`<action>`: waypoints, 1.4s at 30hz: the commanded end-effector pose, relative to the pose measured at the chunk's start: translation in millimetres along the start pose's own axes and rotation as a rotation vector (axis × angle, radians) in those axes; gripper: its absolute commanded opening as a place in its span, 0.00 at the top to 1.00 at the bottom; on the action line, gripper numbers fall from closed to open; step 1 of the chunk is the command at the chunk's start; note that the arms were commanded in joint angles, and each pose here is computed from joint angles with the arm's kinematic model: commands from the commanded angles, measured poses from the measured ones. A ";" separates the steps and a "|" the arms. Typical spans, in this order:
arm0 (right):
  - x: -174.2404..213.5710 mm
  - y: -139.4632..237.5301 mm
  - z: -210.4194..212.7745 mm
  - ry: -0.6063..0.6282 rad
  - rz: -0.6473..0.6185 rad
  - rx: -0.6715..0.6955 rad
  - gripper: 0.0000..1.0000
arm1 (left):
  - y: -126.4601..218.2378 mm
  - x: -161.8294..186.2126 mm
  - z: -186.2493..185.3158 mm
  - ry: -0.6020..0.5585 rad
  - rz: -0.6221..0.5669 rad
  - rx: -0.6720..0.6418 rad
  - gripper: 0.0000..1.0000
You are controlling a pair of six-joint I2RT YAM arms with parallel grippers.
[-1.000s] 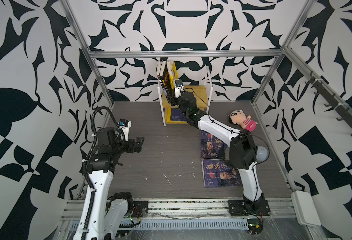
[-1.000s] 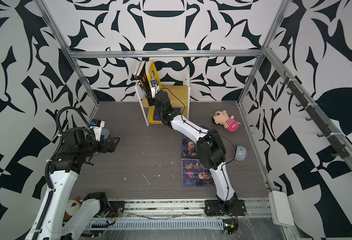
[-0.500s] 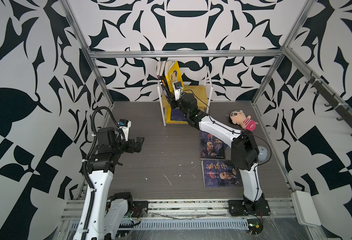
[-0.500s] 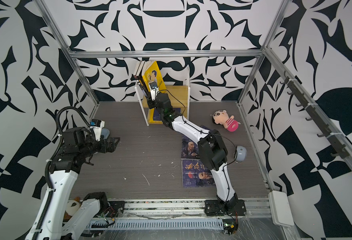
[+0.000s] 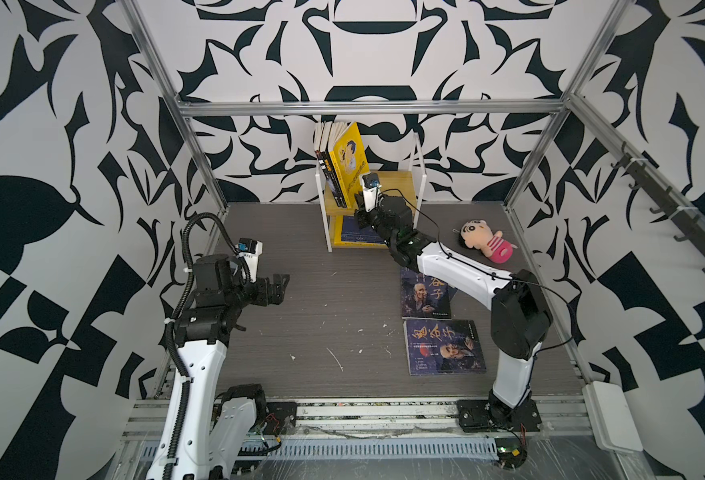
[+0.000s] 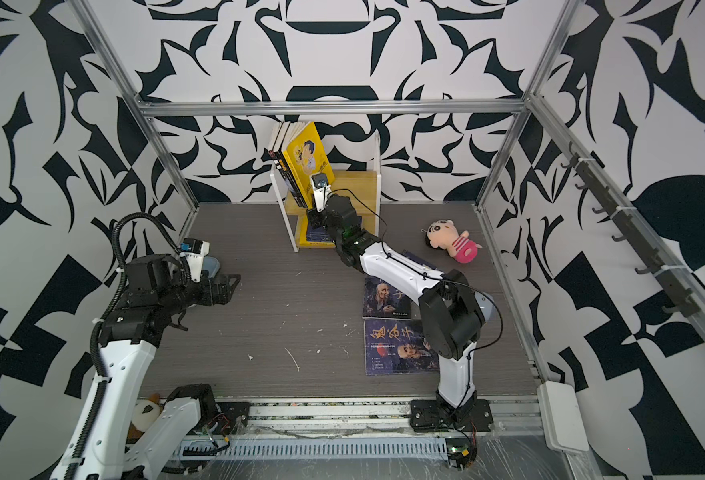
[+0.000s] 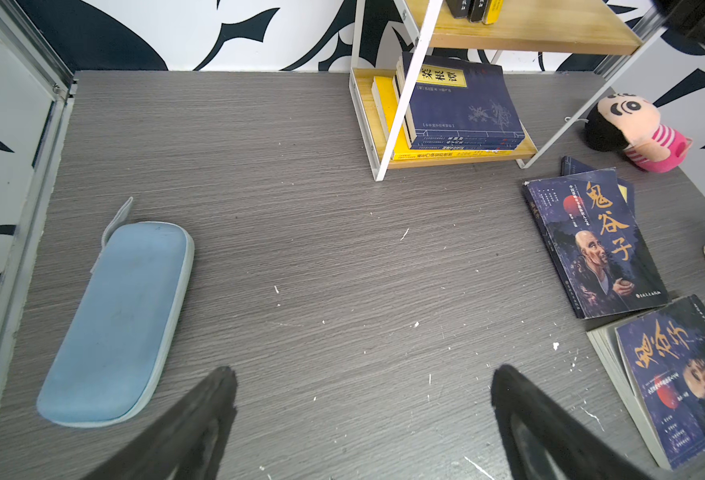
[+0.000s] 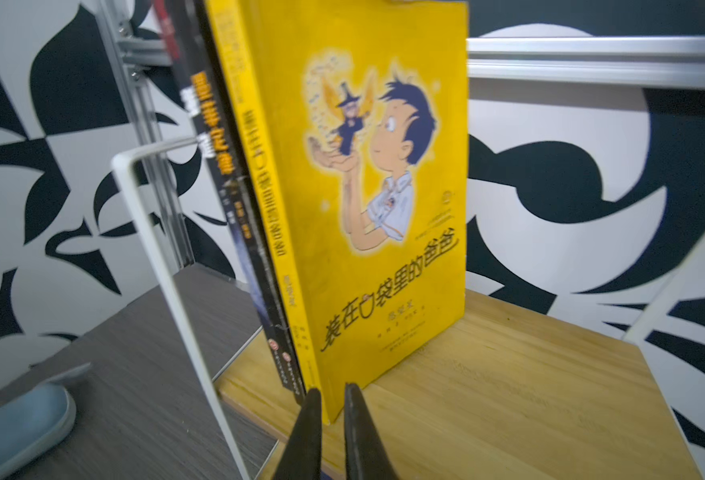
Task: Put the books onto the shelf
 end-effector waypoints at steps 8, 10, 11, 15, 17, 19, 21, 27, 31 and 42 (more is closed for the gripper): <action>-34.1 -0.3 -42.6 -0.036 0.006 0.181 0.98 | 0.3 6.8 -1.9 0.019 0.022 0.030 0.01; -36.5 13.1 -44.9 -0.057 0.022 0.178 0.97 | -0.2 8.4 -4.2 0.015 0.026 0.050 0.00; -36.4 19.5 -45.5 -0.061 0.033 0.172 0.96 | -0.8 9.3 -4.1 0.016 0.029 0.053 0.00; -28.2 56.6 -48.7 -0.093 0.096 0.150 0.84 | -4.9 13.4 -6.2 0.022 0.044 0.077 0.00; -22.2 78.9 -52.2 -0.117 0.125 0.148 0.77 | -5.6 13.6 -7.9 0.040 0.044 0.099 0.00; -13.7 103.0 -55.5 -0.150 0.151 0.151 0.71 | -6.9 14.7 -9.2 0.052 0.049 0.121 0.01; -2.7 125.2 -58.5 -0.168 0.189 0.153 0.66 | -9.2 15.7 -8.8 0.062 0.055 0.128 0.00; 43.4 188.9 -69.2 -0.230 0.336 0.210 0.37 | -18.2 19.1 -10.9 0.144 0.069 0.198 0.01; 86.5 222.2 -74.9 -0.287 0.472 0.236 0.22 | -23.8 19.5 -10.8 0.203 0.086 0.233 0.01; 187.9 288.9 -99.3 -0.578 0.752 0.363 0.17 | -31.3 19.0 -2.5 0.297 0.109 0.238 0.00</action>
Point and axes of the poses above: each gripper's point midway between its finger pads, its own y axis back along the fingers, its own z axis along the line the jaws close on, x = y × z, the point moved 7 cm from there along y, back along the fingers, and after that the axes turned 4 degrees about y, right-handed, at the moved point
